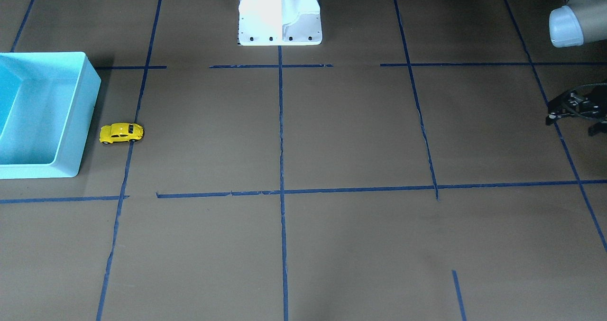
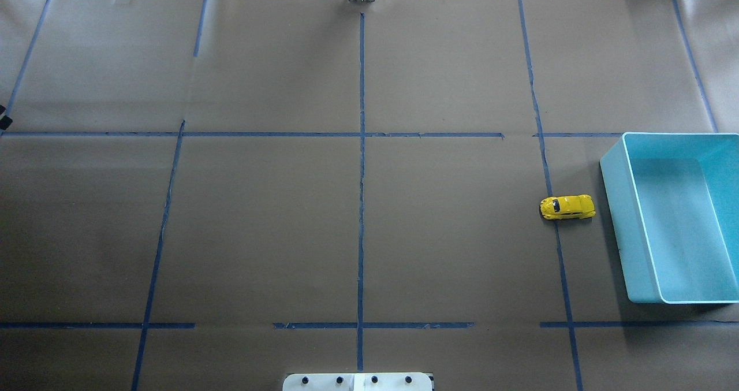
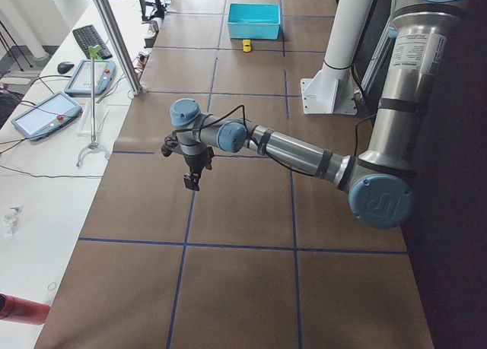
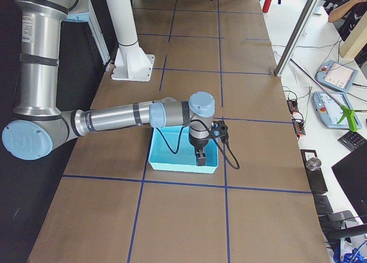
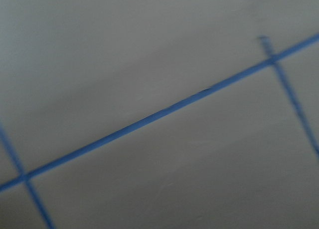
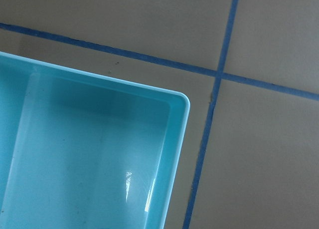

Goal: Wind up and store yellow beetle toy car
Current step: 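Reach the right gripper down to the car beside the blue bin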

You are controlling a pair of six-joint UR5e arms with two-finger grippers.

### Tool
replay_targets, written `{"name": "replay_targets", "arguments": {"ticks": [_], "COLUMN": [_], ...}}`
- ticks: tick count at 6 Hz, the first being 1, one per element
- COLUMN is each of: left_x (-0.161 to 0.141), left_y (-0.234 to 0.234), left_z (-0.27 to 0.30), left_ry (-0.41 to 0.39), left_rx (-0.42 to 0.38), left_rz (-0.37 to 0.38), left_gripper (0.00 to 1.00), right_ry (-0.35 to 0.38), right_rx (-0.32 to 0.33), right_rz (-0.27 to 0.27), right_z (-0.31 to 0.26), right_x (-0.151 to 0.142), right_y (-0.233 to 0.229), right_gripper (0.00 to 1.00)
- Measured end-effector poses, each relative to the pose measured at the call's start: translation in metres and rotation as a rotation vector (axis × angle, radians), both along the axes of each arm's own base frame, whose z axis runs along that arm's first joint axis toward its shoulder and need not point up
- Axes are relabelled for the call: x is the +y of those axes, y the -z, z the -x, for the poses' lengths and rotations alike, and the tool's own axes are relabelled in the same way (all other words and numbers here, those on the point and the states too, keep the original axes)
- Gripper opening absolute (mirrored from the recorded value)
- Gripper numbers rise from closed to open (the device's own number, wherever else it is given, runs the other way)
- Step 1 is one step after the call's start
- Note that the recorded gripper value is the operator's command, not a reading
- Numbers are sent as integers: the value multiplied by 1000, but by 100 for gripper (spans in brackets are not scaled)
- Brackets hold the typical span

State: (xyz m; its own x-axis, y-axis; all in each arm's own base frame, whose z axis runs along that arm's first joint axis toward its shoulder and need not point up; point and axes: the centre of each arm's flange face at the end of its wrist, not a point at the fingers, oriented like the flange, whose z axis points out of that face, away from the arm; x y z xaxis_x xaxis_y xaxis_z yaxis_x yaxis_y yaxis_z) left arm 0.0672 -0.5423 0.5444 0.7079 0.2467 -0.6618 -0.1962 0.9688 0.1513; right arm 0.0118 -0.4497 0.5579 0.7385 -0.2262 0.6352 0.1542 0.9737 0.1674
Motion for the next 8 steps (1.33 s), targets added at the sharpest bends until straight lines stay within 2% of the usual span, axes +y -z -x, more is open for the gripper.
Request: {"name": "replay_targets", "arguments": {"ticks": [2,4,5,7,8], "left_x": [27,65,76,100,109], "left_y": [-71,-105,-108,-108,-104], "left_z": [75,123,133,137,137], "left_ry": [137,214,188,127,119], "left_rx": [-18,-18,-16,-11,3], "left_rz": [137,188,150,87,77], "left_gripper": [100,100,100,100,100], "right_ry": [127,310,419,653,729], "right_rx": [-12,-8,4,91,119], "right_rz": [-117,-262,-342,-532,-596], "right_z": [64,154,192,270,300], "right_x": [-22,-22,-11,20,35], "right_y": [56,111,122,127,127], "right_gripper": [100,100,100,100,100]}}
